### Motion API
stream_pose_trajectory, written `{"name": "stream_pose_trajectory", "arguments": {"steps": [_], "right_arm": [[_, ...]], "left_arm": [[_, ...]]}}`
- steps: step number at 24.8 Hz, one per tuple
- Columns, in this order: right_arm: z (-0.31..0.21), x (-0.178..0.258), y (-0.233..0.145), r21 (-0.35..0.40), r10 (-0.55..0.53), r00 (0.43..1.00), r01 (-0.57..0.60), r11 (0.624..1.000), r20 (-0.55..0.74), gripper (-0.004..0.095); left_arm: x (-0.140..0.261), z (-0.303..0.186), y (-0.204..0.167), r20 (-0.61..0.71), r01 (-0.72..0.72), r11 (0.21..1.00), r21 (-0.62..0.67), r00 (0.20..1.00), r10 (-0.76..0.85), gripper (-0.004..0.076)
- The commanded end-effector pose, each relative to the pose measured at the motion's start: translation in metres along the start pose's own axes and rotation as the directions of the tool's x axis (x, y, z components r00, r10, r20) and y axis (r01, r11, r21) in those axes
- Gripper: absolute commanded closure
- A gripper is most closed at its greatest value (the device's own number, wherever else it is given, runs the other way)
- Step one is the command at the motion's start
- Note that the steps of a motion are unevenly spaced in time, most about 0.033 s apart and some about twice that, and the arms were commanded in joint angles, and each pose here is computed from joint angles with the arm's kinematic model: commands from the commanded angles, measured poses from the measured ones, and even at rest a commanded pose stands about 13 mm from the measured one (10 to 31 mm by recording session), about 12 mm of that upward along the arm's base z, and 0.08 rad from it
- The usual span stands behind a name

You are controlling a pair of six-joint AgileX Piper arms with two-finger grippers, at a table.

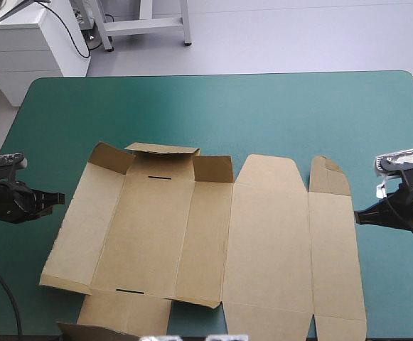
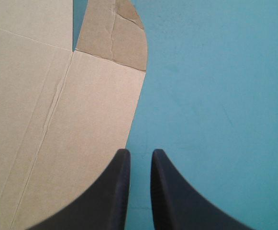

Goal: Fold the box

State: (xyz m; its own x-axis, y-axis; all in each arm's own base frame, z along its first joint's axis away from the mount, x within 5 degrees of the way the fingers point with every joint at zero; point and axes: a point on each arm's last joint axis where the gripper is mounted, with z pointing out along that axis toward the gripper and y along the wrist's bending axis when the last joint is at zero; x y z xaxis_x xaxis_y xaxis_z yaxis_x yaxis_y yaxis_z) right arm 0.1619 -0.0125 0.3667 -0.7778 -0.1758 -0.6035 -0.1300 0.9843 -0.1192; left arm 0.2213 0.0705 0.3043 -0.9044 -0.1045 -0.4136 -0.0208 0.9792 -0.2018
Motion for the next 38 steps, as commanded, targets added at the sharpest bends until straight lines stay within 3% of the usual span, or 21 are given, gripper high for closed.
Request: {"name": "stream_pose_trajectory", "arguments": {"steps": [1, 4, 6, 7, 8, 9, 11, 15, 21, 38], "right_arm": [[-0.007, -0.008, -0.002, 0.018, 0.006, 0.997, -0.008, 1.0, 0.082, 0.0766], [-0.007, -0.009, -0.002, 0.01, 0.011, 0.996, -0.012, 1.0, 0.086, 0.0766], [-0.007, -0.009, -0.001, 0.0, 0.017, 0.996, -0.017, 1.0, 0.089, 0.0767], [-0.008, -0.01, 0.0, -0.004, 0.019, 0.995, -0.018, 1.0, 0.097, 0.0767], [-0.008, -0.01, 0.0, -0.004, 0.016, 0.995, -0.016, 1.0, 0.101, 0.0766], [-0.008, -0.011, -0.001, -0.002, 0.017, 0.993, -0.017, 1.0, 0.114, 0.0766], [-0.008, -0.012, -0.001, 0.0, 0.017, 0.992, -0.017, 1.0, 0.123, 0.0767], [-0.008, -0.012, -0.001, 0.001, 0.013, 0.992, -0.013, 1.0, 0.122, 0.0767], [-0.008, -0.012, -0.001, 0.001, 0.013, 0.992, -0.013, 1.0, 0.122, 0.0767], [-0.008, -0.013, -0.001, 0.001, 0.012, 0.992, -0.012, 1.0, 0.128, 0.0767]], "left_arm": [[-0.007, -0.012, -0.003, 0.067, -0.009, 1.0, -0.005, 0.998, 0.009, 0.0708], [-0.007, -0.012, -0.003, 0.066, -0.01, 1.0, -0.006, 0.998, 0.01, 0.0692], [-0.006, -0.01, -0.003, 0.05, -0.008, 1.0, 0.0, 0.999, 0.008, 0.0637], [-0.006, -0.007, -0.002, 0.033, -0.004, 1.0, 0.007, 0.999, 0.004, 0.0537], [-0.007, -0.006, -0.001, 0.031, -0.001, 1.0, 0.012, 1.0, 0.001, 0.0486], [-0.008, -0.002, -0.001, 0.015, 0.007, 1.0, 0.025, 1.0, -0.007, 0.0342], [-0.008, 0.004, 0.001, -0.015, 0.031, 0.999, 0.037, 0.999, -0.031, 0.0204], [-0.002, 0.019, 0.004, -0.168, 0.05, 0.994, 0.099, 0.985, -0.032, 0.0199], [0.012, 0.034, 0.005, -0.256, 0.074, 0.99, 0.12, 0.966, -0.041, 0.0217], [0.028, 0.061, -0.003, -0.274, 0.103, 0.953, 0.284, 0.961, -0.022, 0.0251]]}}
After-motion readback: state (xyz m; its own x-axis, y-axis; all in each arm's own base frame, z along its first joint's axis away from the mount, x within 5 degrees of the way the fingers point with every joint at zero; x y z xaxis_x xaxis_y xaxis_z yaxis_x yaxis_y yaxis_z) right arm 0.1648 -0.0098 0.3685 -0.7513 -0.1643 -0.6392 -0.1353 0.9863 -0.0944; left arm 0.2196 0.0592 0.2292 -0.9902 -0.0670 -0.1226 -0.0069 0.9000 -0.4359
